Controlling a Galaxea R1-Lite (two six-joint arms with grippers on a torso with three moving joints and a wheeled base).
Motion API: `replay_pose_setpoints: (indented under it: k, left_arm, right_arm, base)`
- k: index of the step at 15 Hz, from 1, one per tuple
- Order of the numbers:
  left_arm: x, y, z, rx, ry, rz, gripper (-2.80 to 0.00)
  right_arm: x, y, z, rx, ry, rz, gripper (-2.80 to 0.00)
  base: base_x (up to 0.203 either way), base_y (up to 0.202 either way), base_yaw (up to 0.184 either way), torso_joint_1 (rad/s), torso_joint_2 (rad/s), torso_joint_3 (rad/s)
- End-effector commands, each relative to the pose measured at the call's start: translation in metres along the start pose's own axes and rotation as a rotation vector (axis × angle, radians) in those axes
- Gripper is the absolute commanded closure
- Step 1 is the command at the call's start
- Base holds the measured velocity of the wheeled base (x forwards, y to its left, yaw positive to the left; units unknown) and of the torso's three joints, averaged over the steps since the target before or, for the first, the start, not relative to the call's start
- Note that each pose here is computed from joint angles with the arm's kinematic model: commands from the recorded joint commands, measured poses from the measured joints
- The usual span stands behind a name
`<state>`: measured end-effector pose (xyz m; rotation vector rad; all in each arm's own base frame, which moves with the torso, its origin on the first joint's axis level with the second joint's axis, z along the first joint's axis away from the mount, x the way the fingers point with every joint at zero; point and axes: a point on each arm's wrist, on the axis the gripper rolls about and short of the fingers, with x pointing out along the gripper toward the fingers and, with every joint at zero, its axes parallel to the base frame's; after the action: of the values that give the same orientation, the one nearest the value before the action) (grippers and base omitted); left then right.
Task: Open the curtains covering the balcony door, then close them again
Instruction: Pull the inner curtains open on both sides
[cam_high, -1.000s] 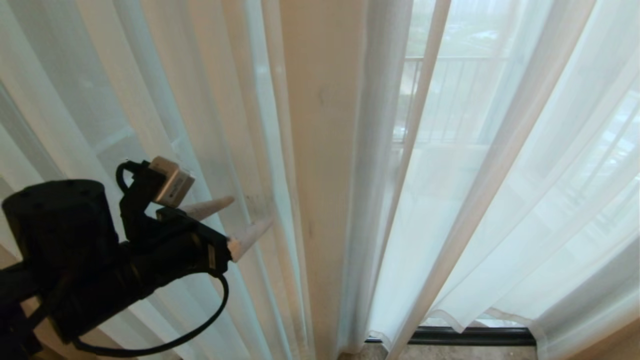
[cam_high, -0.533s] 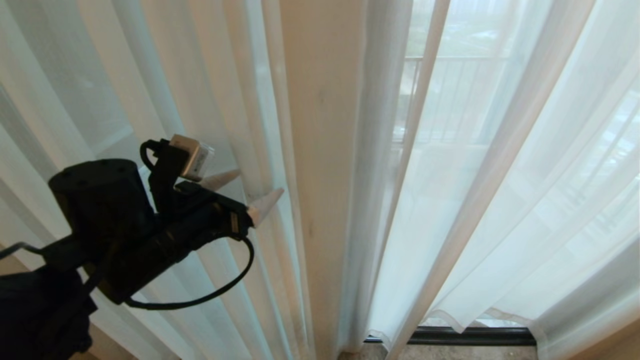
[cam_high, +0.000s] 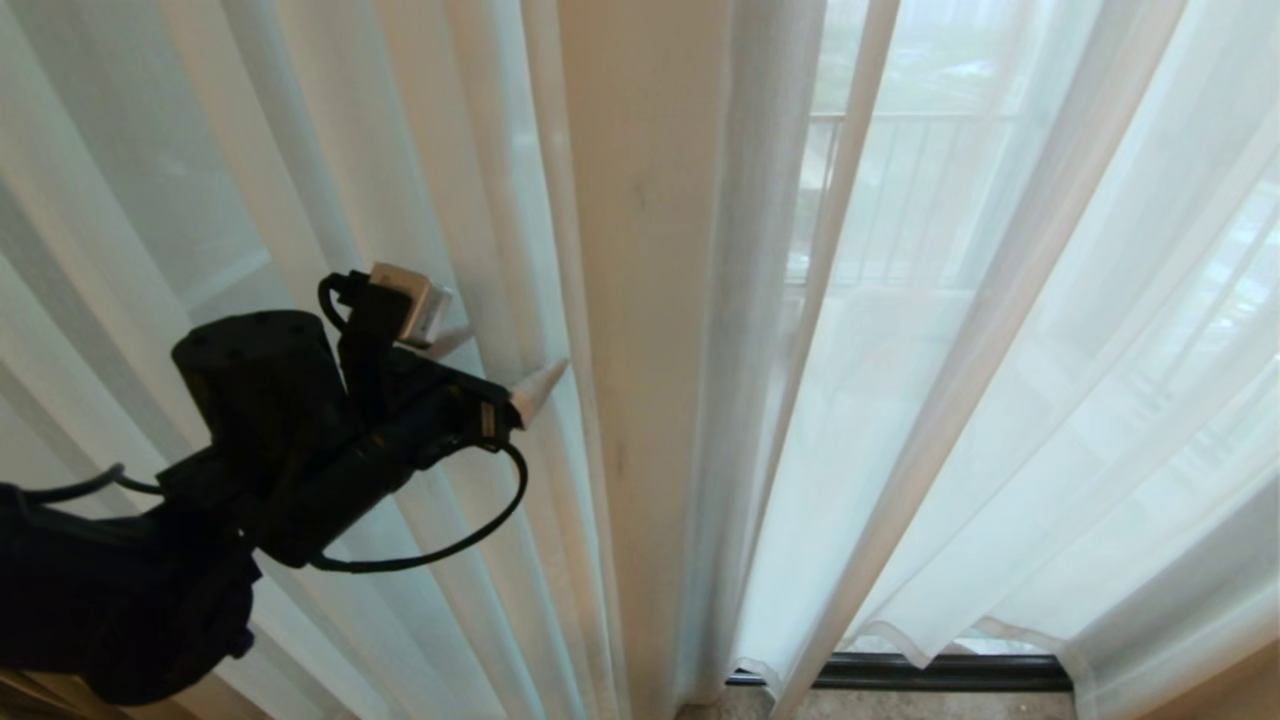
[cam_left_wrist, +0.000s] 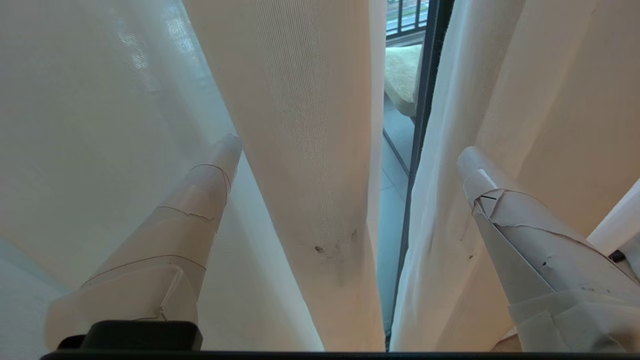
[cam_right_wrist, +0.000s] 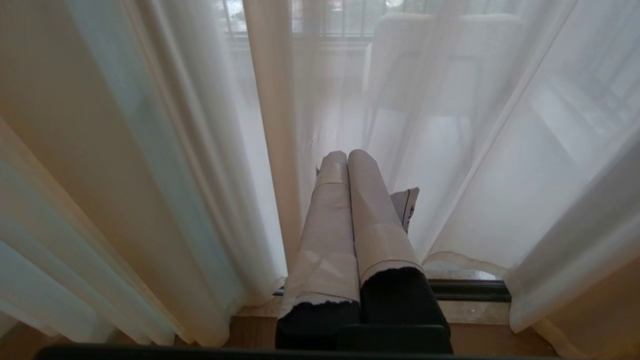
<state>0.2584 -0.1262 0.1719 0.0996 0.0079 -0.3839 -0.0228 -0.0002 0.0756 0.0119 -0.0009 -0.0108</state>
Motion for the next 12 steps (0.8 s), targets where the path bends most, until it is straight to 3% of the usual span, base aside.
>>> replay_pose_setpoints:
  k: [1,9,12]
  left_arm:
    - [0.001,0.001,0.001,0.001,-0.006,0.003,-2.80]
    - [0.015,0.004,0.010,0.003,-0.050,0.025,-2.80]
    - [0.023,0.004,0.008,-0.006,-0.098,0.047,-2.80]
  right_arm:
    - [0.000,0.000,0.000,-0.001,-0.001,0.000,0.00]
    - [0.000,0.000,0.000,0.000,-0.001,0.000,0.00]
    - [0.000,0.000,0.000,-0.001,-0.001,0.000,0.00]
  base:
    - [0.000,0.000,0.000,0.000,0.00,0.000]
    - [0.000,0.000,0.000,0.000,0.00,0.000]
    - [0.000,0.000,0.000,0.000,0.00,0.000]
